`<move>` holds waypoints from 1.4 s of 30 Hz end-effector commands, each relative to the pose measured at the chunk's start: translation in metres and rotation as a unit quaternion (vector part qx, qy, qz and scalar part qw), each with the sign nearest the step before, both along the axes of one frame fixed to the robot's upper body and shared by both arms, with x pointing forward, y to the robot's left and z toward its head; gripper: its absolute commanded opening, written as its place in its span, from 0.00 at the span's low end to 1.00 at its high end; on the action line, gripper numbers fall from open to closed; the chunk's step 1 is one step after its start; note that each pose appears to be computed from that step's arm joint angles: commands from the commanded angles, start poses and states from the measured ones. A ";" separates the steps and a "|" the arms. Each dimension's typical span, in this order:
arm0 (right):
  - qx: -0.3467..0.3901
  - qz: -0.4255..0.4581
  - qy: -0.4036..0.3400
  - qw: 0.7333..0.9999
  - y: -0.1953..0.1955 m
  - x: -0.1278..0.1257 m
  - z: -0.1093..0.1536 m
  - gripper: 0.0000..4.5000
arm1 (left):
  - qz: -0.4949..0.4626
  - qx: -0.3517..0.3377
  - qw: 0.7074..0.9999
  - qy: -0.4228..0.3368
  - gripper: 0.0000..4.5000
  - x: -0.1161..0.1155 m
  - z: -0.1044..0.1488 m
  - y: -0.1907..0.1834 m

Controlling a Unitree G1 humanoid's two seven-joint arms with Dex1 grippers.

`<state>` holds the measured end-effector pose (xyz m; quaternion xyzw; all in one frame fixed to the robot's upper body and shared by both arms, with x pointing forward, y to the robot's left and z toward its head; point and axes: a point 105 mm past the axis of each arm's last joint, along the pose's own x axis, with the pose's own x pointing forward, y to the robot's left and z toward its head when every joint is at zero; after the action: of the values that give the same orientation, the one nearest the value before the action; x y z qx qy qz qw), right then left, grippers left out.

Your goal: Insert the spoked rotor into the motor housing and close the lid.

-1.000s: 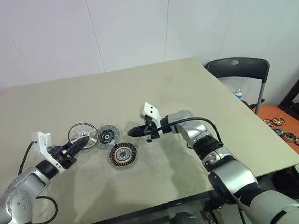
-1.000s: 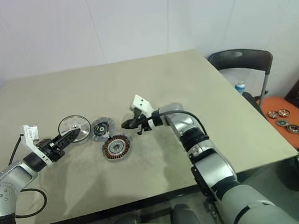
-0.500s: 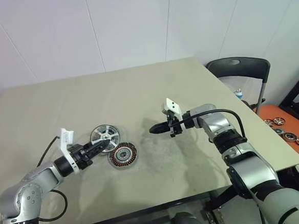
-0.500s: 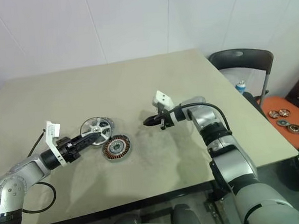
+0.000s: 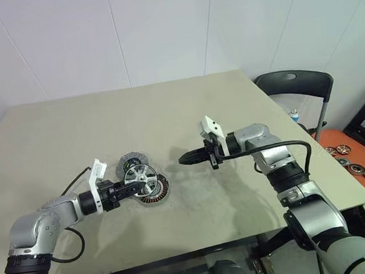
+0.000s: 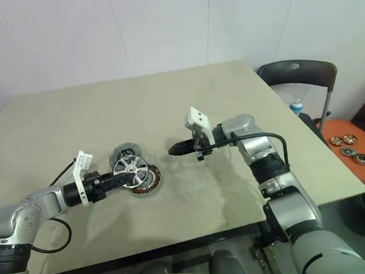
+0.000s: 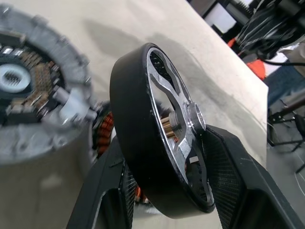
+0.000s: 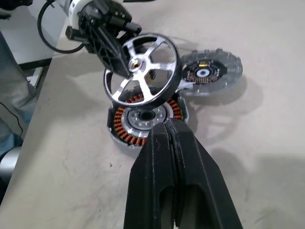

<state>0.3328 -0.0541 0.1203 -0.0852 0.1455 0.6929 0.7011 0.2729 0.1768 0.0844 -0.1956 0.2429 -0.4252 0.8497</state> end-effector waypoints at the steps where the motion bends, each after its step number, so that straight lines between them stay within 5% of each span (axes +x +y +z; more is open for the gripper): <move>1: 0.014 0.003 -0.021 1.000 0.002 0.000 0.013 0.00 | -0.024 -0.016 1.000 -0.010 0.39 0.000 0.008 -0.011; 22: -0.009 -0.026 -0.041 0.999 0.004 0.010 0.001 0.00 | 0.036 -0.028 0.998 0.030 0.39 0.000 -0.026 -0.008; 42: -0.013 -0.033 -0.047 0.998 0.005 0.012 -0.002 0.00 | 0.031 -0.034 0.999 0.025 0.39 -0.002 -0.020 -0.006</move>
<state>0.3423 -0.0540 0.1072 -0.1119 0.1448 0.6598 0.7288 0.2699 0.1665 0.0576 -0.2503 0.2526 -0.4030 0.8433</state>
